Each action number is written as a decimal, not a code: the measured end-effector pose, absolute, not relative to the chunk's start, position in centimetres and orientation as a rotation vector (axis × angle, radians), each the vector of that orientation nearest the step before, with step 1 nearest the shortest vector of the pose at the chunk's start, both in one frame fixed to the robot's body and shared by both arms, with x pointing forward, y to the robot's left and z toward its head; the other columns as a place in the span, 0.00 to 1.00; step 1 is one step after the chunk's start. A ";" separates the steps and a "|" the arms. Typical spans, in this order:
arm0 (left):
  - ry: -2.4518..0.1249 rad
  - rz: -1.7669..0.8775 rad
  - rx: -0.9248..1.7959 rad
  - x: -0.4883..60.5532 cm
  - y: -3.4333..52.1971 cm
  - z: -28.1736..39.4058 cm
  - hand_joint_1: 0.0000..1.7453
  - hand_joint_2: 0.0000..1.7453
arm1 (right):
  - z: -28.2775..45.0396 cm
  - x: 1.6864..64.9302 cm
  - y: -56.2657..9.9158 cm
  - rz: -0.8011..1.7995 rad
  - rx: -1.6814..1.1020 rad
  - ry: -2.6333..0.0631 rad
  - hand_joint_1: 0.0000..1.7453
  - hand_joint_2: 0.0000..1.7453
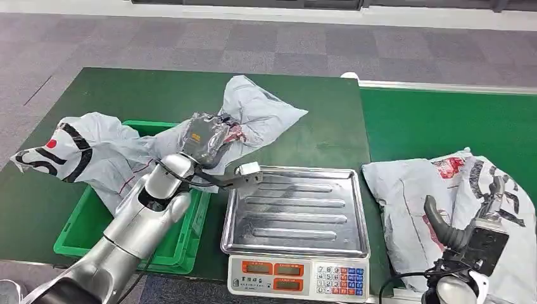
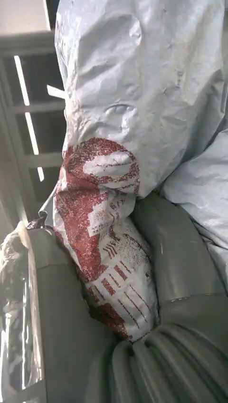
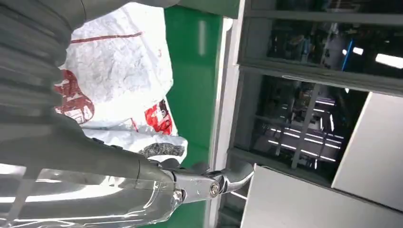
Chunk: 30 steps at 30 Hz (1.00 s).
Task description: Moved the parcel from conveyor to table for the left to box.
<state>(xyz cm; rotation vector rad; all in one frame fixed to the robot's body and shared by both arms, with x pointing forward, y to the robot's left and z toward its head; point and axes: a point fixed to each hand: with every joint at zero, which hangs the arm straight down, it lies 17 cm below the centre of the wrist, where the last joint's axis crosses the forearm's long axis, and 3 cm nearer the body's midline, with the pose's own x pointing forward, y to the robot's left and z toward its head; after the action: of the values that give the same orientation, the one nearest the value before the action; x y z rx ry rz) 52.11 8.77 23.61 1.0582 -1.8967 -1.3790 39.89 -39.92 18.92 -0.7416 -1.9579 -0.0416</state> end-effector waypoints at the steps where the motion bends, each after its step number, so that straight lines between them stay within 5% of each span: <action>1: -1.897 -1.379 1.058 52.1 8.8 23.6 1.00 1.00 | 18.9 39.9 -39.9 -0.042 -0.742 -1.958 0.00 1.00; 30: -1.897 -1.338 1.190 49.3 18.1 25.2 1.00 1.00 | 17.7 36.3 -39.9 -0.029 -0.752 -1.925 0.00 1.00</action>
<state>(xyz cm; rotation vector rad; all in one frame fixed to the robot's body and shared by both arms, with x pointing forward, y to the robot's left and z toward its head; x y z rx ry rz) 49.34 18.12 25.17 1.1898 -1.8969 -1.3380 36.25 -39.85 17.67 -0.7525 -1.9255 -0.0292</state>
